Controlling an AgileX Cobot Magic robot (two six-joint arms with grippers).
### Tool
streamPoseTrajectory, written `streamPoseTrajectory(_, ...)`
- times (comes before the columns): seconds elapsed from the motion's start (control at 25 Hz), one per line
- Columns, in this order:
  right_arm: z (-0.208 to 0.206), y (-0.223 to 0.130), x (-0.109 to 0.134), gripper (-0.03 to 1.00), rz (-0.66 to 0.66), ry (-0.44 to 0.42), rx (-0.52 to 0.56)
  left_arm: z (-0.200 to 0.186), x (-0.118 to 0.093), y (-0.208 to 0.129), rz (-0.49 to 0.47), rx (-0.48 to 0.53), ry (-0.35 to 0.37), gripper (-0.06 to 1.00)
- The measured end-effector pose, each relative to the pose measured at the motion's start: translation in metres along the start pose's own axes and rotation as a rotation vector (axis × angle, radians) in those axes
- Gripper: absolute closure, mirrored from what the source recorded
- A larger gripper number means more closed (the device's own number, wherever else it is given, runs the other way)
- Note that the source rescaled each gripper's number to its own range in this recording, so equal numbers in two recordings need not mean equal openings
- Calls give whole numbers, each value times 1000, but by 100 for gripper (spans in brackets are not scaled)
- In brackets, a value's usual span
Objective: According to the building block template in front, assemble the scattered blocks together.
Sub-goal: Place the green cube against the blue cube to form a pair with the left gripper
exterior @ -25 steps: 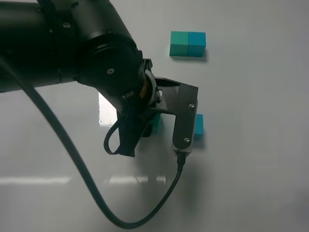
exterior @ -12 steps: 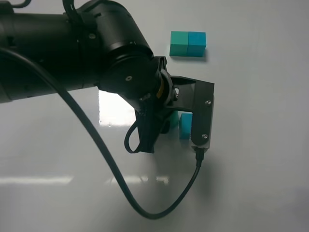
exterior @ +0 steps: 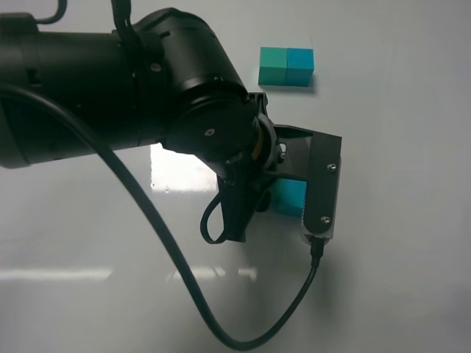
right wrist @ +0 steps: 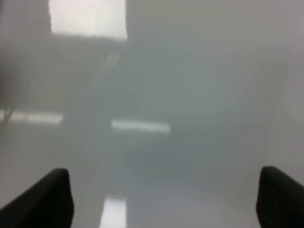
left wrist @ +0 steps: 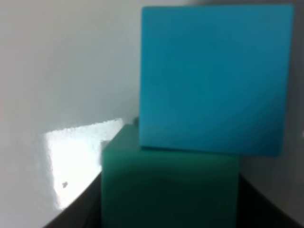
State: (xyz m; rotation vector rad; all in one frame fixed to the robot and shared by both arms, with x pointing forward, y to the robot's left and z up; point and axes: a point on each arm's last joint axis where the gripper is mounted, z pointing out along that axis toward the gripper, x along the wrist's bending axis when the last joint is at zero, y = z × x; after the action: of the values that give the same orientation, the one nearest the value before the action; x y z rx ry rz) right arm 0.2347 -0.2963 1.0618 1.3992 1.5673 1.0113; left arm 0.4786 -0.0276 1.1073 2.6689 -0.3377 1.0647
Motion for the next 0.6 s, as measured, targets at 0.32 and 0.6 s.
streamPoseTrajectory(0.32, 0, 0, 0, 12, -1, 0, 0, 0, -5, 1, -39, -10, -51, 93)
streamPoseTrajectory(0.6, 0, 0, 0, 12, -1, 0, 0, 0, -6, 2, -65, -15, -61, 93)
